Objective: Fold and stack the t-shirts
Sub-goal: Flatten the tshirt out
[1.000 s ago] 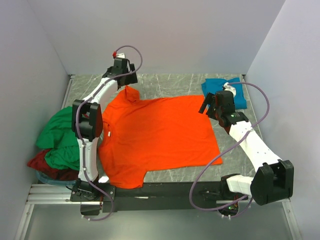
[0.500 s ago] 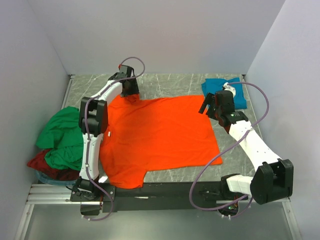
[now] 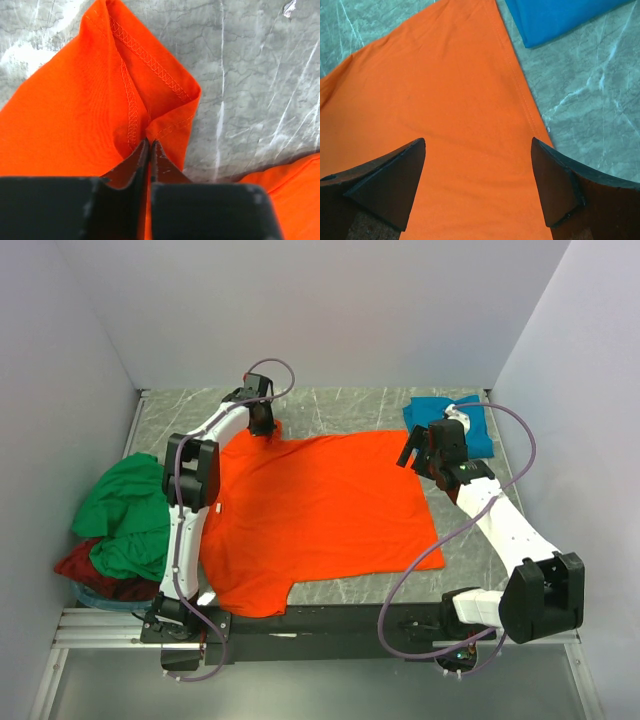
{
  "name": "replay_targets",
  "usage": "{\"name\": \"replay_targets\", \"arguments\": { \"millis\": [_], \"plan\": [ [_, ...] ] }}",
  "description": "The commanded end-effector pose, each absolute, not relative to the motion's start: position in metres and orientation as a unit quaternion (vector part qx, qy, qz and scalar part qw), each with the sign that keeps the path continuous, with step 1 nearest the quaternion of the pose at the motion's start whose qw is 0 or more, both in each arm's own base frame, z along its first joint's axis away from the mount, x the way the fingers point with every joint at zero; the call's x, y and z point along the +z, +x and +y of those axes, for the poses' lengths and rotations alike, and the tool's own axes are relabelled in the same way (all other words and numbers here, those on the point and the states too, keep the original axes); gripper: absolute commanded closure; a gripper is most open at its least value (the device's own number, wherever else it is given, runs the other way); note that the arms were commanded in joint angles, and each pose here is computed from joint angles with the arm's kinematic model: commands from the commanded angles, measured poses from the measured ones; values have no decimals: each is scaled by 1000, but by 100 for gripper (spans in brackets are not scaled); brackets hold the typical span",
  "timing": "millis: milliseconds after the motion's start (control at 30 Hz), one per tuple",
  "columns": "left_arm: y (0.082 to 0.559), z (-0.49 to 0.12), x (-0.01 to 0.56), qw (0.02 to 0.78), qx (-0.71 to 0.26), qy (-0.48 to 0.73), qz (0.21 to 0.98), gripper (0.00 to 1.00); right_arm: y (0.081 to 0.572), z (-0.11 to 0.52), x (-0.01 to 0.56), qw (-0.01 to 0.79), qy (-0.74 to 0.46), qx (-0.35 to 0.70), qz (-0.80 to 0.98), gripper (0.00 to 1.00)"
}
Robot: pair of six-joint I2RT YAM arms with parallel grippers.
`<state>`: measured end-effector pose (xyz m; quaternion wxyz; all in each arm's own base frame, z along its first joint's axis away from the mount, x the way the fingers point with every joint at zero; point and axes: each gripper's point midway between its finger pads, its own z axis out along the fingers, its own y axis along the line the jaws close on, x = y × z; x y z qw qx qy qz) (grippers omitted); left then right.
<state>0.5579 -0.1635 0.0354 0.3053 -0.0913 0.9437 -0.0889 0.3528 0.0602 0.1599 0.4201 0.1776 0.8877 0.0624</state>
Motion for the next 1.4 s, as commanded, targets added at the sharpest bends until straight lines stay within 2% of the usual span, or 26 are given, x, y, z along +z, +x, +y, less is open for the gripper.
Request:
{"name": "replay_targets", "arguments": {
  "millis": [0, 367, 767, 833, 867, 933, 967, 1000, 1067, 1267, 1367],
  "plan": [
    [571, -171, 72, 345, -104, -91, 928, 98, 363, 61, 178, 440, 178, 62, 878, 9],
    [577, -184, 98, 391, -89, -67, 914, 99, 365, 61, 175, 436, 177, 59, 880, 9],
    [578, -228, 81, 408, -68, 24, 910, 90, 366, 59, 172, 431, 178, 53, 883, 9],
    [581, -232, 82, 412, -68, 28, 908, 83, 366, 59, 173, 431, 178, 53, 883, 9],
    [581, -233, 74, 404, -66, 30, 912, 58, 365, 60, 172, 429, 177, 52, 884, 9],
    [586, -235, 79, 411, -68, 29, 909, 43, 365, 59, 172, 429, 178, 53, 884, 9],
    [587, -232, 80, 414, -61, 24, 908, 25, 365, 60, 172, 430, 178, 54, 884, 9],
    [589, -231, 84, 418, -59, 21, 906, 16, 365, 59, 172, 429, 177, 53, 884, 9],
    [591, -227, 98, 432, -52, 9, 901, 3, 365, 60, 172, 429, 177, 54, 884, 9],
    [590, -214, 151, 487, -61, -24, 871, 1, 365, 62, 171, 428, 175, 60, 885, 9],
    [590, -206, 151, 487, -73, -35, 870, 1, 364, 62, 170, 425, 174, 59, 886, 9]
  ]
}}
